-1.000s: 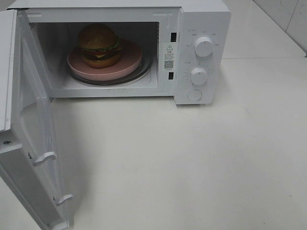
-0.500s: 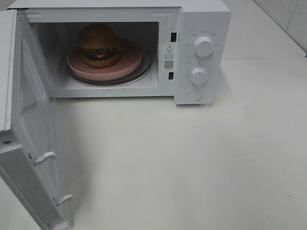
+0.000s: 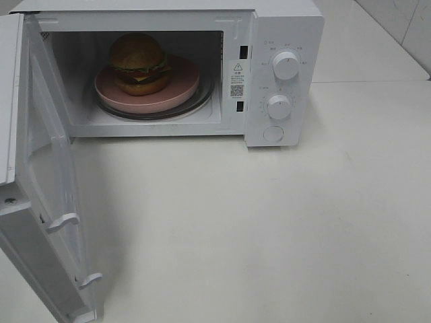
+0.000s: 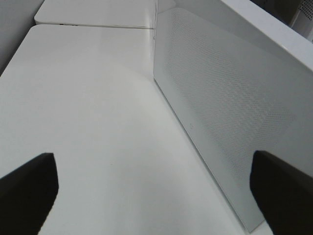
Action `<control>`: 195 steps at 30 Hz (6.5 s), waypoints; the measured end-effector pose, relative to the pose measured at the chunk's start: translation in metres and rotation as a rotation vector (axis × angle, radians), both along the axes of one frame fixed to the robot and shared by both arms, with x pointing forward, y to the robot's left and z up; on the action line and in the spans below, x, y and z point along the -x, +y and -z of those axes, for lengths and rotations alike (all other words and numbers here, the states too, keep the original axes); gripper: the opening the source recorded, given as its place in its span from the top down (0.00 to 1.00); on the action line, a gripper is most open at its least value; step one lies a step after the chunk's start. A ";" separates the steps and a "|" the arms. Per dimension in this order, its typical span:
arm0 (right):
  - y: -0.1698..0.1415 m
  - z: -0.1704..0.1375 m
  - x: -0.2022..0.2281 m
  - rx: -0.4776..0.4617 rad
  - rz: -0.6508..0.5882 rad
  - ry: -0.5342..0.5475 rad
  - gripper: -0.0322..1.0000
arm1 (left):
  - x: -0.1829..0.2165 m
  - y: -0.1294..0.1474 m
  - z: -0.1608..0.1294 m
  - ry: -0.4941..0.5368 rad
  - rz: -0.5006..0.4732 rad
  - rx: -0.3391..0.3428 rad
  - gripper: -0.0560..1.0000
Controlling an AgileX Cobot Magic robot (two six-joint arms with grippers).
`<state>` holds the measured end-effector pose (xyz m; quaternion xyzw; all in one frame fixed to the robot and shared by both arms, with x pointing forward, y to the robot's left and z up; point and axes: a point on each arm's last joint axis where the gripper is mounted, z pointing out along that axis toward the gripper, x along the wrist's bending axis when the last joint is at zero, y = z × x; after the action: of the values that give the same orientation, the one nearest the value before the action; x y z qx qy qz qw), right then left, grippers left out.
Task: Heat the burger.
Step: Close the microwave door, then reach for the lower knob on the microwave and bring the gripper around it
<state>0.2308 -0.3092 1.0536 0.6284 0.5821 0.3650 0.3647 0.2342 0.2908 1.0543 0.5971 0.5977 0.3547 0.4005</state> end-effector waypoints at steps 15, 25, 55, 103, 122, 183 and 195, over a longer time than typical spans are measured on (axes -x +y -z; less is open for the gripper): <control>0.000 0.000 0.000 0.000 0.000 0.000 0.23 | -0.029 0.007 -0.024 -0.023 -0.044 -0.047 0.36; 0.000 0.000 0.000 0.000 0.000 0.000 0.23 | -0.066 0.014 -0.031 -0.026 -0.074 -0.104 0.95; 0.000 0.000 0.000 0.000 0.000 0.000 0.23 | -0.156 0.020 0.046 -0.204 -0.061 -0.145 0.95; 0.000 0.000 0.000 0.000 0.000 0.001 0.23 | -0.237 -0.046 0.110 -0.243 0.370 0.146 0.95; 0.000 0.000 0.000 0.000 0.000 0.001 0.23 | -0.280 -0.117 0.112 -0.315 0.358 0.131 0.95; 0.000 0.000 0.000 0.000 0.000 0.000 0.23 | -0.269 -0.261 0.094 0.520 0.669 -0.090 0.02; 0.000 0.000 0.000 0.000 0.000 0.000 0.23 | -0.234 -0.228 0.073 0.879 0.675 -0.243 0.01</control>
<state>0.2307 -0.3093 1.0534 0.6284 0.5821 0.3650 0.3647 0.4679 0.0629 0.9816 0.8884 0.4391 -0.0090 0.1335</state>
